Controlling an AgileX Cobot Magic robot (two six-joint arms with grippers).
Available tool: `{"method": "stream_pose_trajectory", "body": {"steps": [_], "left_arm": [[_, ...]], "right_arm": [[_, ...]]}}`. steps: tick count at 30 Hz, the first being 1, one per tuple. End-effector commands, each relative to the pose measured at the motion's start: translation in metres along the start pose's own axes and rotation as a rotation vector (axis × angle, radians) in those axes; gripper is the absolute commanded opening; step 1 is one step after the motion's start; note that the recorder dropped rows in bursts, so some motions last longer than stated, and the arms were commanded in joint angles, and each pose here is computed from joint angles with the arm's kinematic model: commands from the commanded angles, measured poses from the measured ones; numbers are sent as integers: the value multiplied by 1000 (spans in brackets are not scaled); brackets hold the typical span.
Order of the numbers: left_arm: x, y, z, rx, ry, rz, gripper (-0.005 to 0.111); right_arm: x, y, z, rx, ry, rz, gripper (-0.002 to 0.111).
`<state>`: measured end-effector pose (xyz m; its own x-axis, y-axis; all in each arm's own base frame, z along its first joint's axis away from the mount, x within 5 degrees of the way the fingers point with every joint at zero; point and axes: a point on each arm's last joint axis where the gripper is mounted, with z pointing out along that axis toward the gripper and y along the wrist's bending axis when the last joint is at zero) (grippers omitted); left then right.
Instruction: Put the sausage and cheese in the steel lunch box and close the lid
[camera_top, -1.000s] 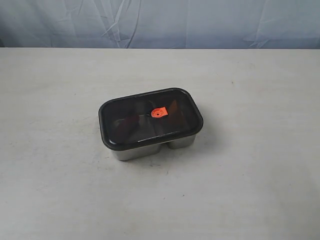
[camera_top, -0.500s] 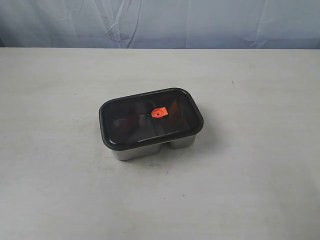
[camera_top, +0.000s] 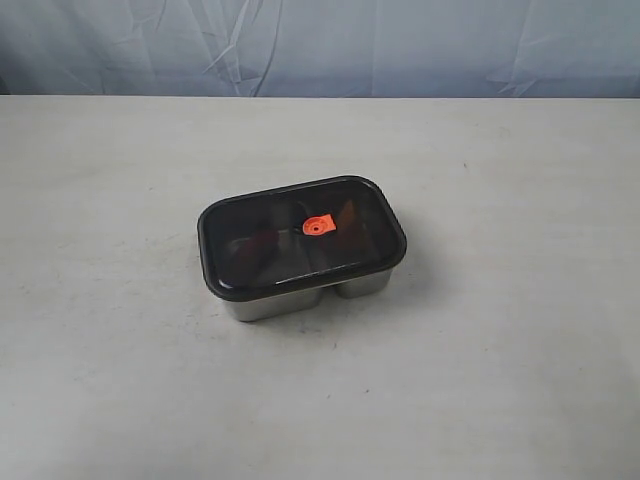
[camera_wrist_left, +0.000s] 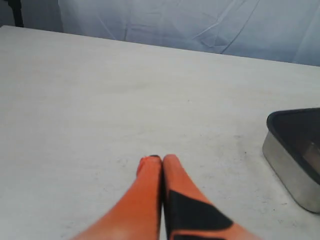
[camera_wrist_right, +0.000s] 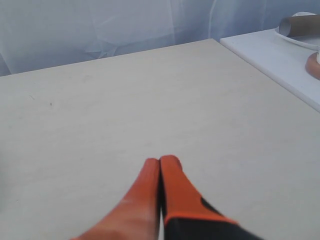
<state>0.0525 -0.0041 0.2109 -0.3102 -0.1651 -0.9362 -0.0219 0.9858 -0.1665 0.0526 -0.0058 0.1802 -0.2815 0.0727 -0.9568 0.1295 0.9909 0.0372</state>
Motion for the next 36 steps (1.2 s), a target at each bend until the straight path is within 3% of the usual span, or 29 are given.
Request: {"method": "stream_pose_trajectory", "body": {"steps": [1,4,13,36], "left_arm": [[20,4,5,1,-20,-26,0],[31,6,10,-9,-10,-18,0],[11,7,8,-24,-230,45,0],[11,7,8,-26,-226,53,0]], "right_arm": [[0,0,0,4,-16,7,0],[0,0,0,0,-16,16,0],[0,0,0,0,-16,16,0],[0,0,0,0,-17,18,0]]}}
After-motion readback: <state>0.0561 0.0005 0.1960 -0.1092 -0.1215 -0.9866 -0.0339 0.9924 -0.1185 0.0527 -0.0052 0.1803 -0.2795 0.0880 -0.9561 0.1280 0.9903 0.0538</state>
